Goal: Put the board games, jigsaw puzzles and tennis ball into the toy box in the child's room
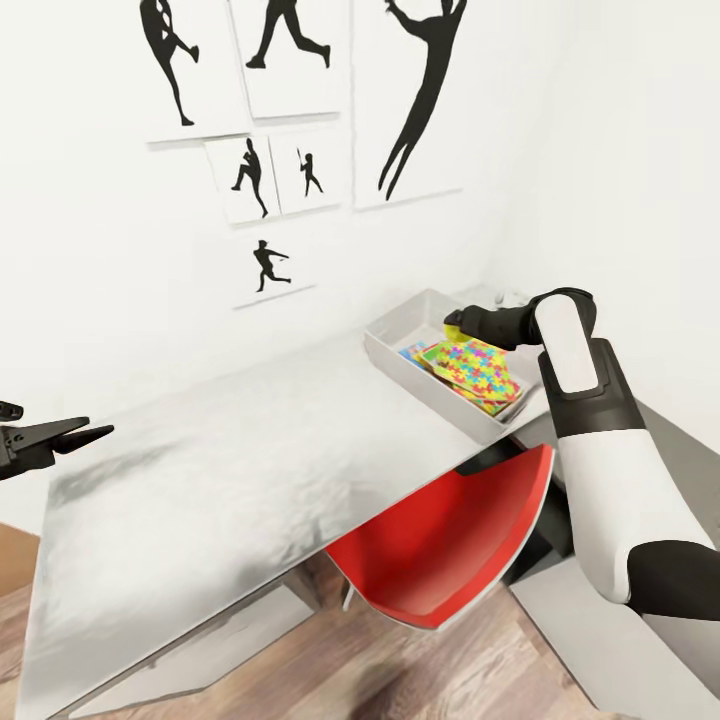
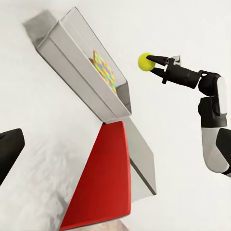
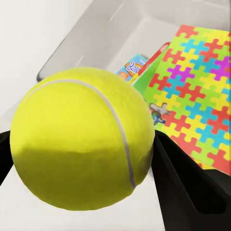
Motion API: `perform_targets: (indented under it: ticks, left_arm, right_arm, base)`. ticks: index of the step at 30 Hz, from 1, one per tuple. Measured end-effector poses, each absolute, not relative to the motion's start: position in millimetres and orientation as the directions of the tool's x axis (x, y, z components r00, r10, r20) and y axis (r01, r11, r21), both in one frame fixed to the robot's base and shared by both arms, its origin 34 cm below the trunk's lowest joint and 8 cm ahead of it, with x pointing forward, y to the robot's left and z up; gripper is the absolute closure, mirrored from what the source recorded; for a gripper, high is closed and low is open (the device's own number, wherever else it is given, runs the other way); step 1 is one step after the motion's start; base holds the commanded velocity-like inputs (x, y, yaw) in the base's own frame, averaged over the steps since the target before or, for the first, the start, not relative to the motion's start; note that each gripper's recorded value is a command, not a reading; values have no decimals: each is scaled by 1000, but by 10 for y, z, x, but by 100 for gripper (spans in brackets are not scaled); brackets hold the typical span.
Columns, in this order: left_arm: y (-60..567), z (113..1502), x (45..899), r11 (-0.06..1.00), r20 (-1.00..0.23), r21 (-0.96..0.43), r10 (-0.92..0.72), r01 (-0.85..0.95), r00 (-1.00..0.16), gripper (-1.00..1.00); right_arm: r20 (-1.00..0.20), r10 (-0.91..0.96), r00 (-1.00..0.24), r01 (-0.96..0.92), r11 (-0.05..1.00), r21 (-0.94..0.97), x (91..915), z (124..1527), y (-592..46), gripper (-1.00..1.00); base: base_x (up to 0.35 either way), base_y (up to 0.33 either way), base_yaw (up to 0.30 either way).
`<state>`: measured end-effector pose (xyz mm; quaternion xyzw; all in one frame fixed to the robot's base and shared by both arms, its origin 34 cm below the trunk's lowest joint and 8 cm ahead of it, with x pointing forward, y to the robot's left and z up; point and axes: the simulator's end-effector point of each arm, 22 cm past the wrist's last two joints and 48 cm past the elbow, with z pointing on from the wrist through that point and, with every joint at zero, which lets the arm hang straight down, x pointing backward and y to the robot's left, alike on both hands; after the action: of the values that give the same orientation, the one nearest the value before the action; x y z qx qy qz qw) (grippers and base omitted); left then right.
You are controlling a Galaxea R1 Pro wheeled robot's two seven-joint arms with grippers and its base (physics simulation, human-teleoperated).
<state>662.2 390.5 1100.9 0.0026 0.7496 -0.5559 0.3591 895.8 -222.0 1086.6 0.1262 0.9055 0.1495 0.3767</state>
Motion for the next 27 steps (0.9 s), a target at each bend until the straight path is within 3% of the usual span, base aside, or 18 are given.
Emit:
perform_targets:
  ticks: [27]
  left_arm:
    - [3901, 11050, 6613, 382, -547, -829, -395, 410, -738, -100]
  right_arm:
    - [-650, 338, -681, 111, 924, 365, 8948, 10926, -2205, 100]
  base:
    - [0, -52, -8]
